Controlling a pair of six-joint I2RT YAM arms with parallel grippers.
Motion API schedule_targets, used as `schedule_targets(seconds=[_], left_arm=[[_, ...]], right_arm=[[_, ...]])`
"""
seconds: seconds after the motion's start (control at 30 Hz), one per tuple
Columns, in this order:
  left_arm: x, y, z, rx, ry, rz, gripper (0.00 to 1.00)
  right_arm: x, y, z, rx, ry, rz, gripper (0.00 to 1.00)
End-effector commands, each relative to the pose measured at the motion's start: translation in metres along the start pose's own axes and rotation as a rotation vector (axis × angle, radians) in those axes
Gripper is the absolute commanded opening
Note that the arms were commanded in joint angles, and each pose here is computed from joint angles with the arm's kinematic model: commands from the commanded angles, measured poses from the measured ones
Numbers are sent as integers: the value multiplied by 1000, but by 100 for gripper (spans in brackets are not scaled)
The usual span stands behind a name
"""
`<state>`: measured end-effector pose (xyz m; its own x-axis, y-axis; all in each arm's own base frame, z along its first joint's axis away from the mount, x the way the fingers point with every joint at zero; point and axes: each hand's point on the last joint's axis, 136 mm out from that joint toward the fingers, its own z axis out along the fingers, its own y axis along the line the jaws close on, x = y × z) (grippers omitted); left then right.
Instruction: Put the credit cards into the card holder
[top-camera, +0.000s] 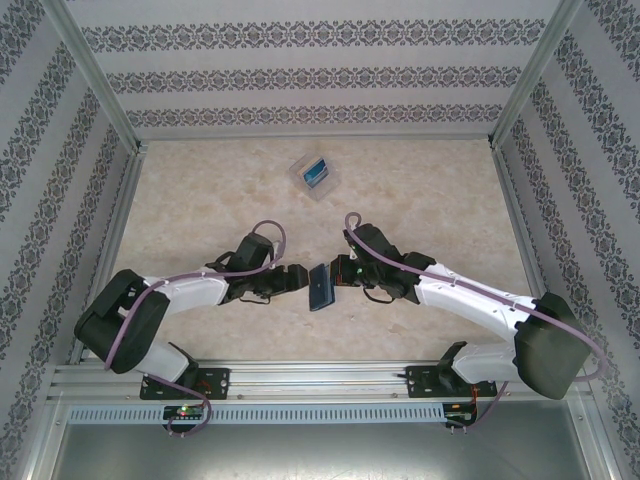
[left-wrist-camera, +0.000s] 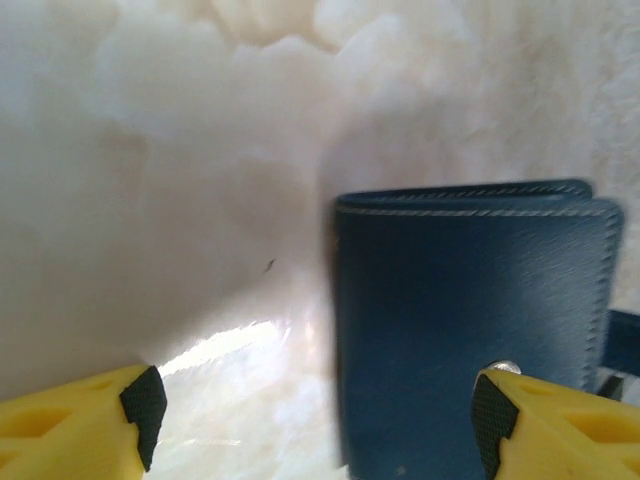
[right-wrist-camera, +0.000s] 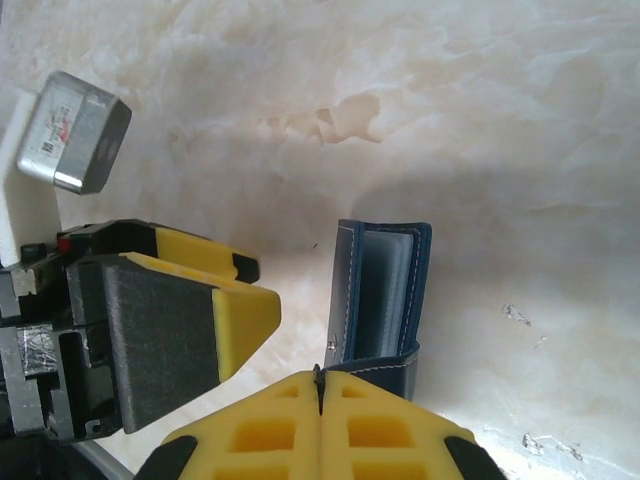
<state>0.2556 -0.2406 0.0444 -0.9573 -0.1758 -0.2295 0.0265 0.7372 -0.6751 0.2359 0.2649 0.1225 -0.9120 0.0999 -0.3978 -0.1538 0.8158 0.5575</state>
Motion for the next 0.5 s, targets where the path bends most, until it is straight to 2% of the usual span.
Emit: schedule_targets(seconds=[0.0,0.2,0.37,0.47], left_arm=[[1,-8,1,52,-2,-2,85],[-4,-21,-14,128,-21,-38,94],[-4,-31,-24,173,-12,-29,95],[-7,-31,-28,124,-12,16,95]], right_arm=[[-2,10,-2,-52,2,34,0],[-10,10,-12,-40,-34,39,0],[-7,7,-7,-33,-18,56,0],[-5,5,-3,-29,-17,62,0]])
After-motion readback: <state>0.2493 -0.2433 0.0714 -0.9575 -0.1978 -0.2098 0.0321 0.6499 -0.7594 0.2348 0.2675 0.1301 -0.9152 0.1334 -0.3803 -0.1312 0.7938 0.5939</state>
